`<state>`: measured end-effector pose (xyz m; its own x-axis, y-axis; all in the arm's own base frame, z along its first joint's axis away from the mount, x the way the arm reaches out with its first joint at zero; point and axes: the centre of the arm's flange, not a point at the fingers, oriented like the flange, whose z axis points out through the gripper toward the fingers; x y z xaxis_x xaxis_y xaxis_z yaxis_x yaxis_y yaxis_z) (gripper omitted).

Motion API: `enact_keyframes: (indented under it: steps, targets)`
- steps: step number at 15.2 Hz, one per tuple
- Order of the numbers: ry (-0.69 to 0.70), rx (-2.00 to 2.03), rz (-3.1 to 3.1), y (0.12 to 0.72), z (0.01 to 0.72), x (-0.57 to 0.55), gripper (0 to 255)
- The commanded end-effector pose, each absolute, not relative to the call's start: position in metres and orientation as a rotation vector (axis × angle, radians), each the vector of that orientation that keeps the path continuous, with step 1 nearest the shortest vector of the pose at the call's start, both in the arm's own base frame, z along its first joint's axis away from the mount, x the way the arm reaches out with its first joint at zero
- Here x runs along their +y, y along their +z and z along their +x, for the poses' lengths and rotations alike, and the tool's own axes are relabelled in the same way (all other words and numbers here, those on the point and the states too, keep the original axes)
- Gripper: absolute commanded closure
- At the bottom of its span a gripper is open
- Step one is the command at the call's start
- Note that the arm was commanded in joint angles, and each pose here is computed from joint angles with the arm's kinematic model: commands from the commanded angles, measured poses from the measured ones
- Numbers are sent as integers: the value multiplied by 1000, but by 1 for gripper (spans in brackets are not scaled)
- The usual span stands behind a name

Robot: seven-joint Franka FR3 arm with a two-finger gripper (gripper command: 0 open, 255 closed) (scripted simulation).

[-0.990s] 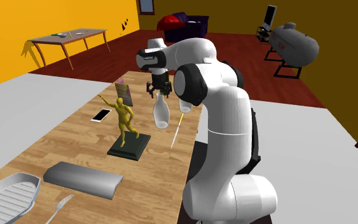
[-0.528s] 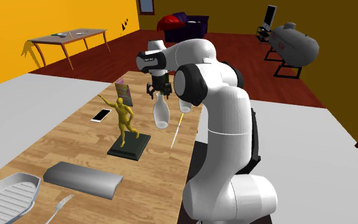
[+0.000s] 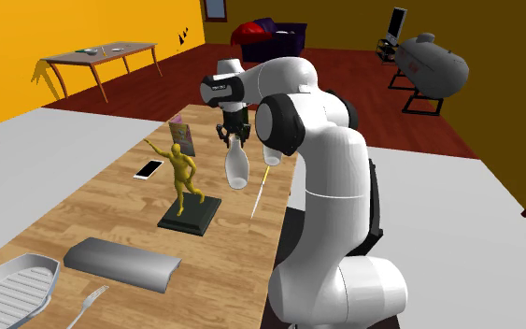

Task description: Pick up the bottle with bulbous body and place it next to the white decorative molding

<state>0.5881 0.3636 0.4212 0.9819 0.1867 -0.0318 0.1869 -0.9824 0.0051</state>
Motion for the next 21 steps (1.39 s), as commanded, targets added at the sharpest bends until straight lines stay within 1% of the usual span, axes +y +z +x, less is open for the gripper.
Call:
enact_keyframes:
  steps: [1, 3, 21]
  targets:
    - [-50, 294, 3119, 421, 588, 363, 255]
    - [-50, 294, 3119, 421, 588, 363, 255]
    - [-50, 294, 3119, 516, 588, 363, 255]
